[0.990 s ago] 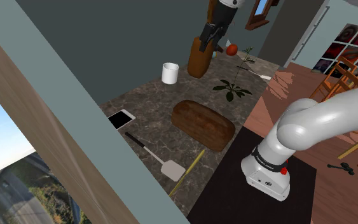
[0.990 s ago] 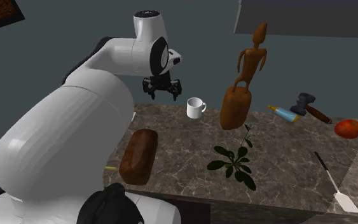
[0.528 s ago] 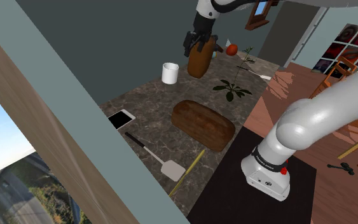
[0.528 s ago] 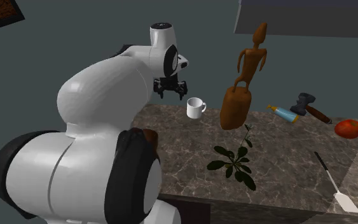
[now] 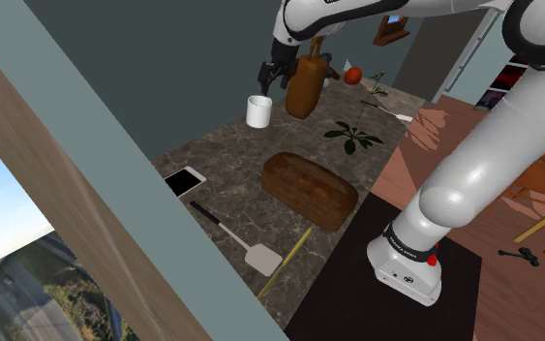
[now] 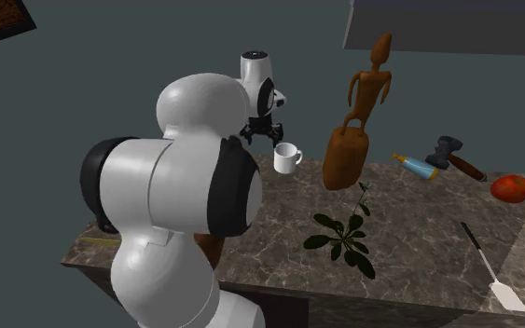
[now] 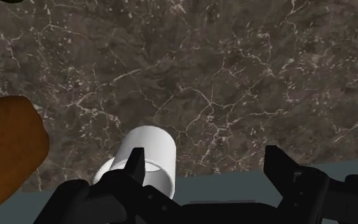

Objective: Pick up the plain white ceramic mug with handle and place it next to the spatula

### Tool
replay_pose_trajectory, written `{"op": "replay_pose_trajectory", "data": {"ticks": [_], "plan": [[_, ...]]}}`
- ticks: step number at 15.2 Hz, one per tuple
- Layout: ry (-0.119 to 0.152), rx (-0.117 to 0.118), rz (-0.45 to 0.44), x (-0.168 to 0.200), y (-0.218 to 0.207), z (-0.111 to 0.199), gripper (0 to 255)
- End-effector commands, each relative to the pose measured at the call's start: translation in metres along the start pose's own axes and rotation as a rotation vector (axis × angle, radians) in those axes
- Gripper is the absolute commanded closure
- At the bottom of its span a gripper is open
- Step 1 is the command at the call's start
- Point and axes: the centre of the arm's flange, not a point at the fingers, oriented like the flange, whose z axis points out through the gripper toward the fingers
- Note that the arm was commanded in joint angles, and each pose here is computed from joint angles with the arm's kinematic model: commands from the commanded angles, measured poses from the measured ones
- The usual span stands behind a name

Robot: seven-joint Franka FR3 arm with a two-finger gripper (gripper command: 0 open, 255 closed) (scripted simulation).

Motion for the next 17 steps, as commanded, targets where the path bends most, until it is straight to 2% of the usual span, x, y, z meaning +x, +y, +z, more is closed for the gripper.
{"op": "replay_pose_trajectory", "data": {"ticks": [1, 11, 17], "plan": [[-0.006, -0.001, 0.011, 0.020, 0.004, 0.018, 0], [-0.039, -0.004, 0.066, 0.112, 0.026, 0.115, 0], [-0.040, -0.004, 0.069, 0.117, 0.027, 0.147, 0]]}}
